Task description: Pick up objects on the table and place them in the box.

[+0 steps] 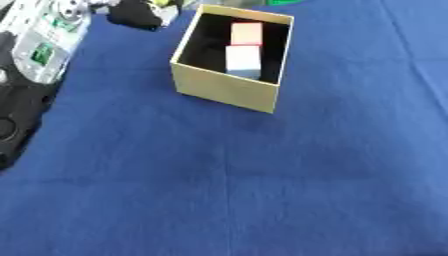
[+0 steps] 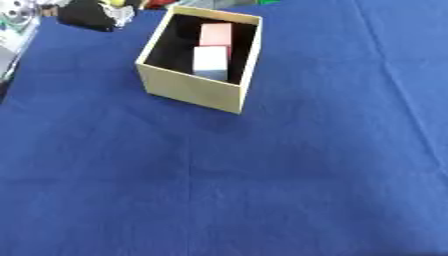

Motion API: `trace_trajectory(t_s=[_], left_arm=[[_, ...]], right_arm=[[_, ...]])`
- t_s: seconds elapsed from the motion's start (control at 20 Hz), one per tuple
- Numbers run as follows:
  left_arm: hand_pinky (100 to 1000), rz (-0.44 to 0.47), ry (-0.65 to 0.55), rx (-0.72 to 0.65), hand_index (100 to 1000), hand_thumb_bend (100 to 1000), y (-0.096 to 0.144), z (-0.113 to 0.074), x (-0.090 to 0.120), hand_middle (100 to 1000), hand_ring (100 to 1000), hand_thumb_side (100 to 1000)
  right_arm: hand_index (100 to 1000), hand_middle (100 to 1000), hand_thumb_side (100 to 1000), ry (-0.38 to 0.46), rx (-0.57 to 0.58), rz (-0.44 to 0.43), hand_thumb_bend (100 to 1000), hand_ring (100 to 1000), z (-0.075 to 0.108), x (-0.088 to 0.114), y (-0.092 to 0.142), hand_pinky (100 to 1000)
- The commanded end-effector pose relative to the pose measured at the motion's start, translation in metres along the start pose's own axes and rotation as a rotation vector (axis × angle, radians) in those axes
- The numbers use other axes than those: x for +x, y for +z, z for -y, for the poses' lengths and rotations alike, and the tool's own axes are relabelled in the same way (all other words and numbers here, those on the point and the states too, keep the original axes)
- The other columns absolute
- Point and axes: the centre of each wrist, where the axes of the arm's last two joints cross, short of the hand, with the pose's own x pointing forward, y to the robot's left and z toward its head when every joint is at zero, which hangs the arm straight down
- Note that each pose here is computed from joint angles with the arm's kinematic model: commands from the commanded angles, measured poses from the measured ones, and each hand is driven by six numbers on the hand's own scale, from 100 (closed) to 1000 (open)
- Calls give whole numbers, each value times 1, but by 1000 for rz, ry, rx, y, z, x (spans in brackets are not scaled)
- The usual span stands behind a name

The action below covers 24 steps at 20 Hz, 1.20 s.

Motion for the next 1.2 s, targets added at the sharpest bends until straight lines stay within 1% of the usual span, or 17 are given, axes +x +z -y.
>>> trace_trajectory(t_s=[0.05,0.35,0.55,0.6,0.7,0.75,0.8,0.85,0.9,0.95,1.05,1.1,1.2], left_arm=[[648,29,17,24,683,100,-10,-4,3,558,684,528],[648,56,67,4,683,100,-23,13,-1,555,681,559],[648,95,85,-15,691,100,-32,21,-1,564,682,589],[650,97,86,-18,697,100,-33,22,-1,571,684,572],[654,99,82,-23,707,100,-36,25,-2,583,689,572],[666,96,78,-28,726,100,-37,27,-2,608,704,579],[673,89,72,-34,744,147,-38,28,-3,629,718,601],[677,77,65,-40,752,182,-38,30,-4,638,725,605],[679,63,58,-43,756,195,-39,32,-5,643,728,607],[706,41,50,-48,785,303,-39,35,-7,675,755,643],[728,-6,44,-56,818,393,-39,40,-10,703,776,691],[735,-24,43,-58,839,464,-39,42,-11,721,789,723],[744,-45,47,-61,858,548,-39,45,-14,737,801,753]], right_arm=[[770,660,826,-7,7,37,100,726,1,7,-8,850],[769,660,829,-18,4,43,100,725,-1,9,-10,850],[769,659,831,-36,8,50,100,725,-5,11,-13,850],[769,659,832,-40,9,52,100,725,-5,11,-13,850],[769,659,832,-45,10,55,100,725,-6,12,-14,850],[769,659,832,-47,9,56,100,724,-6,12,-14,850],[769,659,832,-48,9,57,100,724,-7,12,-15,850],[769,659,832,-50,9,58,100,724,-7,12,-15,850],[769,659,833,-51,8,58,100,724,-7,12,-15,850],[769,658,834,-52,8,57,100,724,-7,12,-15,850],[768,658,833,-53,8,57,100,724,-7,12,-15,850],[768,658,833,-53,7,57,100,724,-7,12,-15,850],[768,658,833,-52,5,56,100,724,-7,12,-15,850]])
